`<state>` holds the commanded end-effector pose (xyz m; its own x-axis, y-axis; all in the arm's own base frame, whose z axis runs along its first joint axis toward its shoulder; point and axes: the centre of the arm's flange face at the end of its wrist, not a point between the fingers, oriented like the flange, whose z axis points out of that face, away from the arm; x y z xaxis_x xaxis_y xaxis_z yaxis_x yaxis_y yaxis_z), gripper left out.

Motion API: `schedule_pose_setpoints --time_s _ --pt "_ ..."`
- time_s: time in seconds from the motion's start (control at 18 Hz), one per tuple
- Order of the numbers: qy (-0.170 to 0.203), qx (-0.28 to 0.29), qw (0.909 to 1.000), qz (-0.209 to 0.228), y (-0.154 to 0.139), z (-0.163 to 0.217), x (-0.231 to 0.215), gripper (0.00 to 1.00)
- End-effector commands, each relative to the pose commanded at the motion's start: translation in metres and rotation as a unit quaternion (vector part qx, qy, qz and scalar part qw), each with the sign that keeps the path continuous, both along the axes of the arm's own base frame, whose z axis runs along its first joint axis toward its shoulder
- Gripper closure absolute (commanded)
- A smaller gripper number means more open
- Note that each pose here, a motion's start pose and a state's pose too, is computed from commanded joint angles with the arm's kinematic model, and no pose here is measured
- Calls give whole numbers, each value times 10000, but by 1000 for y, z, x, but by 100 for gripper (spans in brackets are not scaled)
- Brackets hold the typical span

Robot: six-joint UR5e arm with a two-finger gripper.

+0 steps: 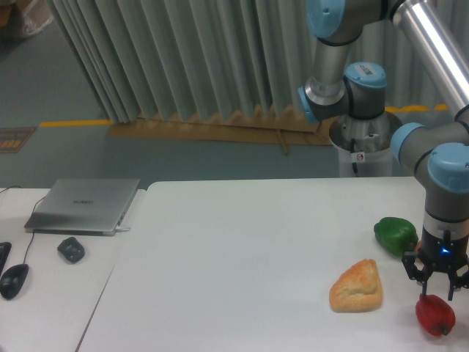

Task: Place the red peppers in a basket
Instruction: 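Position the open gripper over the red pepper and descend, then close the gripper on the red pepper and lift it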

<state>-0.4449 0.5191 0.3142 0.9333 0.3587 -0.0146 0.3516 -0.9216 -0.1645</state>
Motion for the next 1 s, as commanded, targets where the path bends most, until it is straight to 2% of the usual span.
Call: schedule_pose_setpoints --time_s 0.06,0.11,0.28,0.5,1.0 --pt "6 5 10000 0 0 -1 0 12" --pt "25 11 10000 55 1 0 -2 0" --pt "31 50 9996 265 -16 5 -17 0" --pt "72 162 9967 788 -10 -11 -28 0" --pt "43 170 9964 824 5 -23 -26 0"
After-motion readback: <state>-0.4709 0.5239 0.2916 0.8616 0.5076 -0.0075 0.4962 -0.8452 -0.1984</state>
